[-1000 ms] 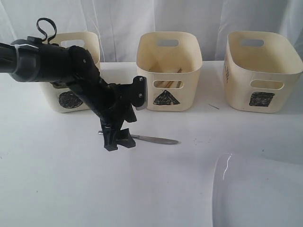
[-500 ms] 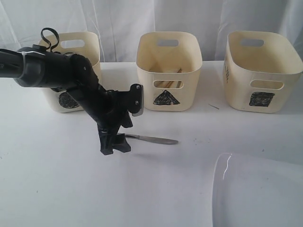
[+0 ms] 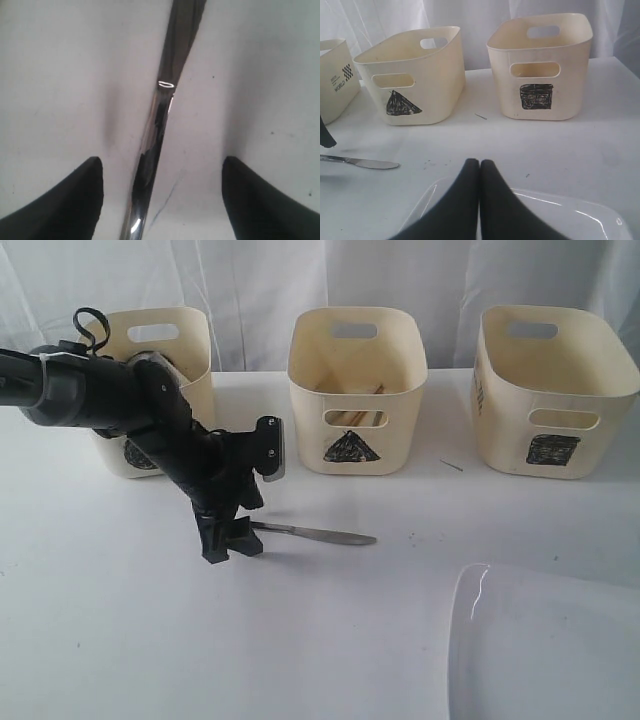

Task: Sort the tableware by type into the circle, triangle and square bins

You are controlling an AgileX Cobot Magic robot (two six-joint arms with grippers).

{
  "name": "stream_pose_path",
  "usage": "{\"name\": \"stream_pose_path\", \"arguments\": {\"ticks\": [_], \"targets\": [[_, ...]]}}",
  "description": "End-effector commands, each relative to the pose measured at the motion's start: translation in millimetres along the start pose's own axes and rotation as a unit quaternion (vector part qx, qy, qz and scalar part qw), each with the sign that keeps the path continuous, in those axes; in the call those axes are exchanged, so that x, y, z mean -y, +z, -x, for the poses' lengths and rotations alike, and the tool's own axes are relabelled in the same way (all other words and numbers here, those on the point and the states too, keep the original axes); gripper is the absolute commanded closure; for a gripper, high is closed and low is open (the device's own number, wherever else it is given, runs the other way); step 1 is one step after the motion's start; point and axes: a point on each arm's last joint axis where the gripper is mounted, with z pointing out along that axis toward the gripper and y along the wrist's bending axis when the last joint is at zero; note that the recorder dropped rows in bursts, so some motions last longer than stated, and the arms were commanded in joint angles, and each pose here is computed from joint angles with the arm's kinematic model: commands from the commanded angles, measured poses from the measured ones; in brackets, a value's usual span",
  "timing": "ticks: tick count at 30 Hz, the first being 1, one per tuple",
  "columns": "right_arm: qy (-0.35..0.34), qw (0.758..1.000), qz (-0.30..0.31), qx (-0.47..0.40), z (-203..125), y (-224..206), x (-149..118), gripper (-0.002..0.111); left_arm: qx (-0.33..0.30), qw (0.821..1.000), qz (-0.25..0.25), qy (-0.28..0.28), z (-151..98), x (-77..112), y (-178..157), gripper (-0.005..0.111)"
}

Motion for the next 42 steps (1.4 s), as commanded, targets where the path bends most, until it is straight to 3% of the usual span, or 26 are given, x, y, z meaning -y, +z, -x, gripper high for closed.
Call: {"name": "stream_pose_path", "arguments": {"ticks": [1,21,29,39,42], "targets": [[0.001,1.000,-0.001,0.004,-0.8,0.0,0.4,0.108,0.004,1.000,-0.013,0.004,-2.6,1.8,7.8,0.037],[0.001,1.000,-0.001,0.004,-0.8,0.0,0.4,0.108,0.009,0.996,-0.077,-0.031,-6.4,13.0,21.5,0.037],[0.001,1.000,-0.001,0.004,-0.8,0.0,0.4,0.108,0.007,0.999,-0.042,-0.032,-7.1,5.8,18.2,0.037],[0.001,1.000,-0.001,0.004,-0.8,0.0,0.4,0.108,0.032,0.998,0.006,-0.044,9.3,-1.6,-25.7,0.037],[0.001,1.000,-0.001,0.004,-0.8,0.0,0.4,0.108,0.039,0.996,0.014,-0.073,11.7,-3.0,-39.1,0.037]]}}
